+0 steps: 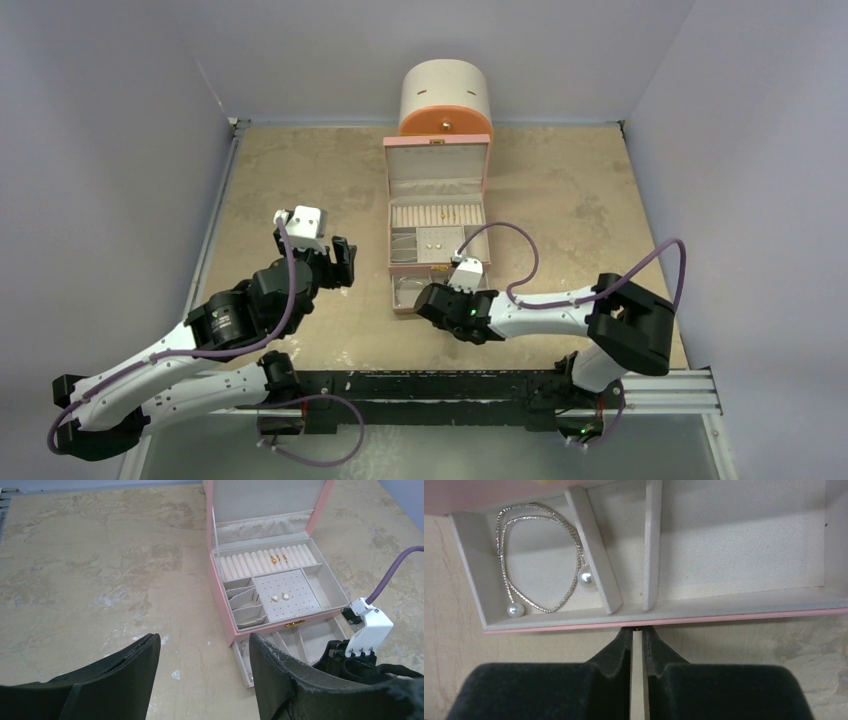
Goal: Organize the mixed jewelry
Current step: Close the compartment layer of the jewelry box.
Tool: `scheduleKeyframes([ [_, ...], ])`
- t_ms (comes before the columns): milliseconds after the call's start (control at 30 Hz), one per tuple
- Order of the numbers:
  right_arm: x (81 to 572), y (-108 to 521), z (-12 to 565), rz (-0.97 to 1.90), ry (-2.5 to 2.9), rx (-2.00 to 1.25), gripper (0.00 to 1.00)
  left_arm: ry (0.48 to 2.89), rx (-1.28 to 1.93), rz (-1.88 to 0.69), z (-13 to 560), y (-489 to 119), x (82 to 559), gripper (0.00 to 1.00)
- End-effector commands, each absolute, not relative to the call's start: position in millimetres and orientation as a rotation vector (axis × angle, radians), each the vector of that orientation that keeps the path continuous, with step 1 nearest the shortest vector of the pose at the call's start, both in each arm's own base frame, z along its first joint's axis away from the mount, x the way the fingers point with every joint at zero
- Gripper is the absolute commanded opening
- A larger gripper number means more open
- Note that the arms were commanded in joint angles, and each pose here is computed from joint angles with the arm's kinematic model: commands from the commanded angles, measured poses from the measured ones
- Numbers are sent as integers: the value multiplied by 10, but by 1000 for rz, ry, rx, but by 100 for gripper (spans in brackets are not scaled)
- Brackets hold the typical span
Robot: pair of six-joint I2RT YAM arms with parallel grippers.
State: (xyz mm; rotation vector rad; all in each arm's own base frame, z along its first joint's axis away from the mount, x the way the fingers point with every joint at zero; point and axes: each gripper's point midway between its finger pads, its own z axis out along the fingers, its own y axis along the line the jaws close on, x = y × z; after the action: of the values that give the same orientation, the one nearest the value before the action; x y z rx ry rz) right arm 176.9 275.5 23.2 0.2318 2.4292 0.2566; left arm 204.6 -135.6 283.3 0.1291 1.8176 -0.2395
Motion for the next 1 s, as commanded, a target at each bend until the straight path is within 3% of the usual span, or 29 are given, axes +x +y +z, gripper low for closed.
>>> scheduleKeyframes([
  [0, 2070, 2789, 402, 263, 2339, 242, 0, 1802, 119, -245, 2873, -1360, 2058, 65],
  [533, 2637, 2902, 507, 227, 2245, 256, 1, 1800, 116, -243, 2875, -1344, 2055, 65],
  [733, 2784, 2987, 582, 280, 2161, 237, 9, 1803, 116, -239, 2862, -1343, 2055, 65],
  [967, 2825, 3106, 546, 385, 2105, 212, 29, 1804, 119, -236, 2858, -1347, 2058, 65],
])
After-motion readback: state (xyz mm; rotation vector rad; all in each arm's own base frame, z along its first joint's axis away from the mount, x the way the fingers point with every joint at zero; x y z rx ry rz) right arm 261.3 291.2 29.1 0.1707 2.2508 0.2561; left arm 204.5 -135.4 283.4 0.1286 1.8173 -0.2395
